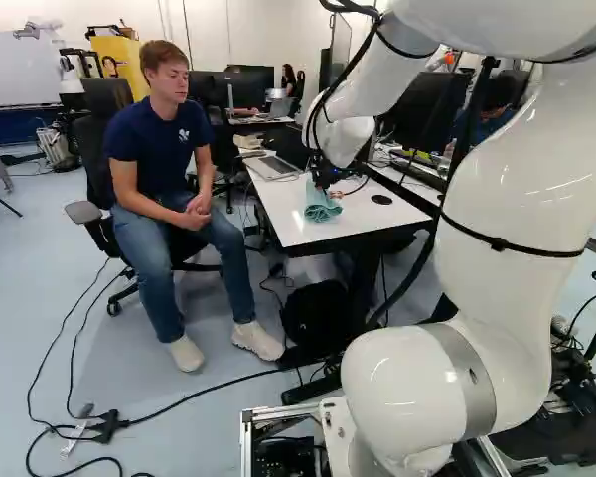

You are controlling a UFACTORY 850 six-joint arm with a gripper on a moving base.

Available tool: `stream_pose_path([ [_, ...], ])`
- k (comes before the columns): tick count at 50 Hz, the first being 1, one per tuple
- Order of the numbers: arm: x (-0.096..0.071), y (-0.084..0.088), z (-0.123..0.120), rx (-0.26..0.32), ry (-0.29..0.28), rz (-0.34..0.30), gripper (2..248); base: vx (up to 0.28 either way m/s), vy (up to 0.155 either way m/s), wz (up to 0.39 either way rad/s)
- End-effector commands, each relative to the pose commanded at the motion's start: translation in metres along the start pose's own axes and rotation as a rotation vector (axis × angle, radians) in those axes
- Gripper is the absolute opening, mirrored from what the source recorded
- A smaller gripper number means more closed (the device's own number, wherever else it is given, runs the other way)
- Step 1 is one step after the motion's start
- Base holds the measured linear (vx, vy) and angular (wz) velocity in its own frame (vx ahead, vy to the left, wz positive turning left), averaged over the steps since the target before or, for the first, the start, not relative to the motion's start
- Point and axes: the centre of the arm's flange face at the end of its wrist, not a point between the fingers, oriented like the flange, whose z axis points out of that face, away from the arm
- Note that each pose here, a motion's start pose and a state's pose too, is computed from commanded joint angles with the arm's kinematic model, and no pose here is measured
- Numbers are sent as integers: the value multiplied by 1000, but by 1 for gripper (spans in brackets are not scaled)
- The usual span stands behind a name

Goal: Clean the table with the green towel

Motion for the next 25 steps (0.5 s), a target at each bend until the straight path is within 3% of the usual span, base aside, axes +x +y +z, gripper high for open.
stream_pose_path([
  [25,25,32,-23,-40,68,50,32,0,0,0],
])
